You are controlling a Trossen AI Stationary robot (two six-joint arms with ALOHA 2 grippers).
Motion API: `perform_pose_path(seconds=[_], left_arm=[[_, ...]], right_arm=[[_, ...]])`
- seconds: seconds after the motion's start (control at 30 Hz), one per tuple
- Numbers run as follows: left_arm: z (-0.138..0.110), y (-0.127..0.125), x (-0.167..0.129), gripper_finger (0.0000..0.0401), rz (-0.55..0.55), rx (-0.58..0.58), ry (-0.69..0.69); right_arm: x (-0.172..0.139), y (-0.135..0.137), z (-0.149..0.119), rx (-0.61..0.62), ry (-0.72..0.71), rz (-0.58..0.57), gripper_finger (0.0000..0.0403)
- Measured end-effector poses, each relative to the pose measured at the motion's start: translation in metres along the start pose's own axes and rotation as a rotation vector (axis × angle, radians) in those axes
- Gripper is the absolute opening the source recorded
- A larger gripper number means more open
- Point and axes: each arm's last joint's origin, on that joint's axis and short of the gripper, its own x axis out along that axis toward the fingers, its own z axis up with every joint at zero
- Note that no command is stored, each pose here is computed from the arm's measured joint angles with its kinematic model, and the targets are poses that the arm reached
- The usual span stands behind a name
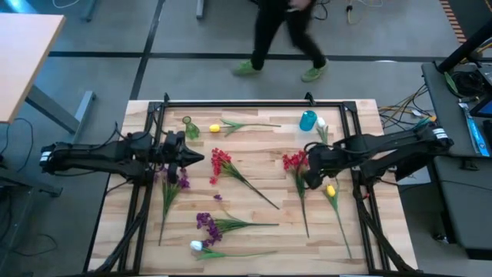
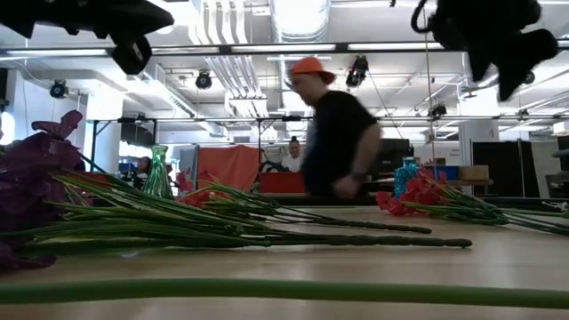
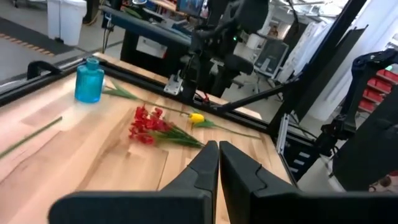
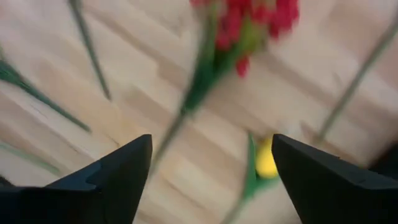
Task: Sort flowers into vase by color
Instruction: Put the bottom yellow tulip into the blue vase
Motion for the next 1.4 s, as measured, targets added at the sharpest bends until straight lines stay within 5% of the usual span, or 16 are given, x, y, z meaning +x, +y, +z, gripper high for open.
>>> perform_pose_path(seconds=[0.43,0.77,1.4], left_arm=[[-0.01,0.0,0.001,0.0,-0.001,-0.048,0.07],[-0.013,0.0,0.001,0.0,-0.003,-0.044,0.095],[0.017,-0.01,0.003,0.0,0.034,0.081,-0.028]], right_arm=[[0.031,0.002,-0.051,0.081,0.209,-0.188,0.0308],[0.052,0.009,-0.076,0.11,0.235,-0.108,0.0281],[0.117,-0.034,-0.089,0.158,0.223,-0.22,0.0202]])
